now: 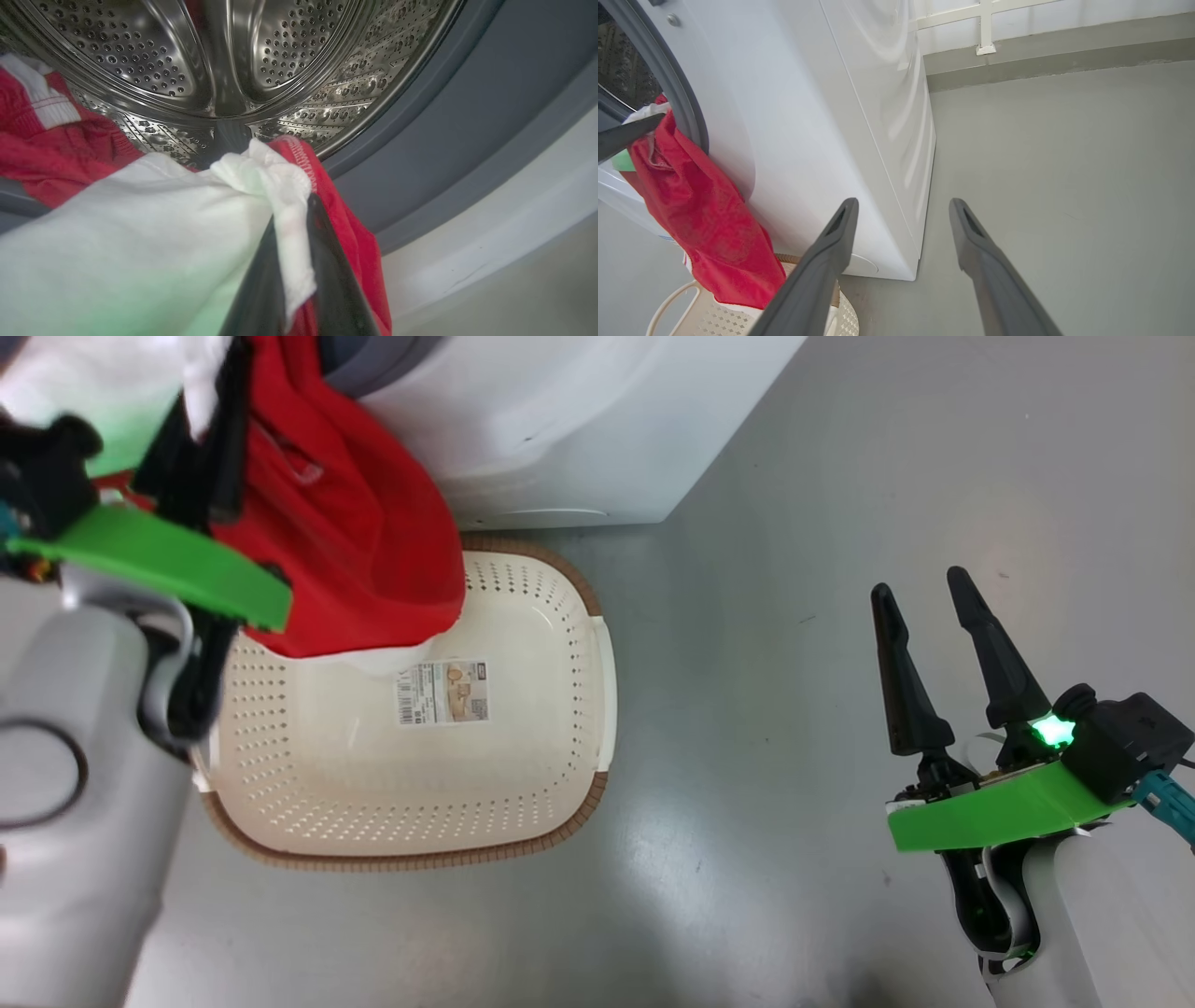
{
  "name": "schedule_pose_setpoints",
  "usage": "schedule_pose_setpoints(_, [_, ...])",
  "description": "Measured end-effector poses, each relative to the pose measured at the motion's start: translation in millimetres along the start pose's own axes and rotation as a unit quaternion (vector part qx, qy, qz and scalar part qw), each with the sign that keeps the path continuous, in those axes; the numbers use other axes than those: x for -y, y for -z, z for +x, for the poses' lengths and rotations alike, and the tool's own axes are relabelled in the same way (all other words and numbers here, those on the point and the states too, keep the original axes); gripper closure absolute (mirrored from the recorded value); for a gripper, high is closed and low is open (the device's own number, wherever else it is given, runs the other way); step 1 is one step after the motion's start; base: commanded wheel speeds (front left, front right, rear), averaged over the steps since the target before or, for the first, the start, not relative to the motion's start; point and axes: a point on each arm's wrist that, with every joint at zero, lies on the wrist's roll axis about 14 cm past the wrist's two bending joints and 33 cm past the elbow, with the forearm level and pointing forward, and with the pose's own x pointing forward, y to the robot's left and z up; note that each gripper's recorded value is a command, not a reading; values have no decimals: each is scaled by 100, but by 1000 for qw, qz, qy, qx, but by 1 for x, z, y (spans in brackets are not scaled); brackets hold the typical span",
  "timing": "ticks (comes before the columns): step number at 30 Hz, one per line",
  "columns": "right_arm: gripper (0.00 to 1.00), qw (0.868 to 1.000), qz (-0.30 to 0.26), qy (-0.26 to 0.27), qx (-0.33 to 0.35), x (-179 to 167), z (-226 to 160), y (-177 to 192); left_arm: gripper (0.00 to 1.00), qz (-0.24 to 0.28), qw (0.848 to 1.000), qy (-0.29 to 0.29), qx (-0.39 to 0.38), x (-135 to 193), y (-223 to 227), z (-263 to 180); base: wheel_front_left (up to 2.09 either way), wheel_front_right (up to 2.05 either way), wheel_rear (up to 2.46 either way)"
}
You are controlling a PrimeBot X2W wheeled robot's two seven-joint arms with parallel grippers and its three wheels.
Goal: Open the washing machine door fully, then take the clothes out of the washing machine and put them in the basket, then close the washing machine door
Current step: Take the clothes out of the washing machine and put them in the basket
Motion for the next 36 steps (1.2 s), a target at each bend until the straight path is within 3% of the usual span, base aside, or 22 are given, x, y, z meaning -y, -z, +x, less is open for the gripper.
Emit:
schedule_pose_setpoints(8, [0, 1000, 4, -9, 1, -7, 3, 0, 100, -32, 999, -24, -1, -2, 19, -45, 0, 0, 0])
schedule_pose_setpoints(18, [0, 1000, 5, -15, -1, -11, 6, 3, 100, -64, 995, -46, -67, 4, 73, -100, 0, 0, 0])
schedule_pose_setpoints(29, [0, 1000, 3, -10, -14, -6, 6, 14, 100, -68, 980, -54, -179, 7, 146, -128, 0, 0, 0])
schedule_pose_setpoints(36, [0, 1000, 1, -4, -20, 0, 10, 21, 100, -68, 969, -56, -229, 4, 179, -121, 0, 0, 0])
